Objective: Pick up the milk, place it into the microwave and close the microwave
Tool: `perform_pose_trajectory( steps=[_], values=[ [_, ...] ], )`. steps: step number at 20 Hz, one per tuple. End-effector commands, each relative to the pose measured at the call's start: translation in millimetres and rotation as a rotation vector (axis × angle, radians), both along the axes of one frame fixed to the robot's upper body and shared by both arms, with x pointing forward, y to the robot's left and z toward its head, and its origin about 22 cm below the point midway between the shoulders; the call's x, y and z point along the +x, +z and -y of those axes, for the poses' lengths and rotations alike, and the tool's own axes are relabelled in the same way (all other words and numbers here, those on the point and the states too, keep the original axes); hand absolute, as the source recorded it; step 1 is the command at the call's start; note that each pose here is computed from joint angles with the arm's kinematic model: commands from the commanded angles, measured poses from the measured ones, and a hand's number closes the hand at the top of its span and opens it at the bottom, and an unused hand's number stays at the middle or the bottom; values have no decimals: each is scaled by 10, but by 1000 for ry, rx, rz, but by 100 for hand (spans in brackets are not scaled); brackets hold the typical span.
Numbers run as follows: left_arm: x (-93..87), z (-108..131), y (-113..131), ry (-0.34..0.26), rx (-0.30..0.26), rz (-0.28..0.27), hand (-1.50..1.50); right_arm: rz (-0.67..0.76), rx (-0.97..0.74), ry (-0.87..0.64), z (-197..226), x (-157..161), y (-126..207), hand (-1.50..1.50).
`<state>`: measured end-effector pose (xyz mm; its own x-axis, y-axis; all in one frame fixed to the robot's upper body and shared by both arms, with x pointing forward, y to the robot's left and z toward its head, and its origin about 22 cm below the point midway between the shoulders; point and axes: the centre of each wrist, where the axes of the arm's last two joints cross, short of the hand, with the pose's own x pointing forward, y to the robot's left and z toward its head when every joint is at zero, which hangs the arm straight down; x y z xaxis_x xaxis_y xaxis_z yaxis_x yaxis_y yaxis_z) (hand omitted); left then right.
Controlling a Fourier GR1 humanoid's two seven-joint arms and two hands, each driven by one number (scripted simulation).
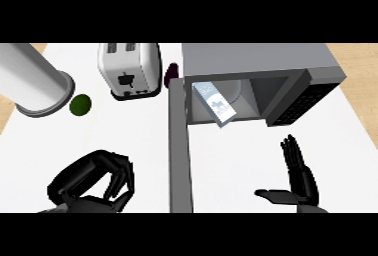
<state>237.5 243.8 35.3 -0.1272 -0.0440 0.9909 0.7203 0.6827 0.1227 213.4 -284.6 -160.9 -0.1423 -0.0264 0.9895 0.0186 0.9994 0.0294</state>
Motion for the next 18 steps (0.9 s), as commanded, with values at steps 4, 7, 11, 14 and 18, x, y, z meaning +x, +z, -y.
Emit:
perform_pose_trajectory(
  steps=[4, 7, 11, 14, 18],
  values=[
    [135, 435, -194, -63, 44, 39, 150, 58, 11, -35, 469, -763, 124, -150],
    [63, 704, -239, -79, 49, 107, 150, 69, 43, 22, 583, -988, 256, -150],
    [213, 1012, -423, -108, 35, 92, 150, 162, 22, 41, 609, -1038, 626, -150],
    [-114, 1372, -632, -206, 83, 42, 150, 191, 82, 84, 502, -1053, 789, -150],
    [-212, 1682, -743, -199, 87, 22, 150, 220, 107, 152, 484, -1136, 1135, -150]
  ],
)
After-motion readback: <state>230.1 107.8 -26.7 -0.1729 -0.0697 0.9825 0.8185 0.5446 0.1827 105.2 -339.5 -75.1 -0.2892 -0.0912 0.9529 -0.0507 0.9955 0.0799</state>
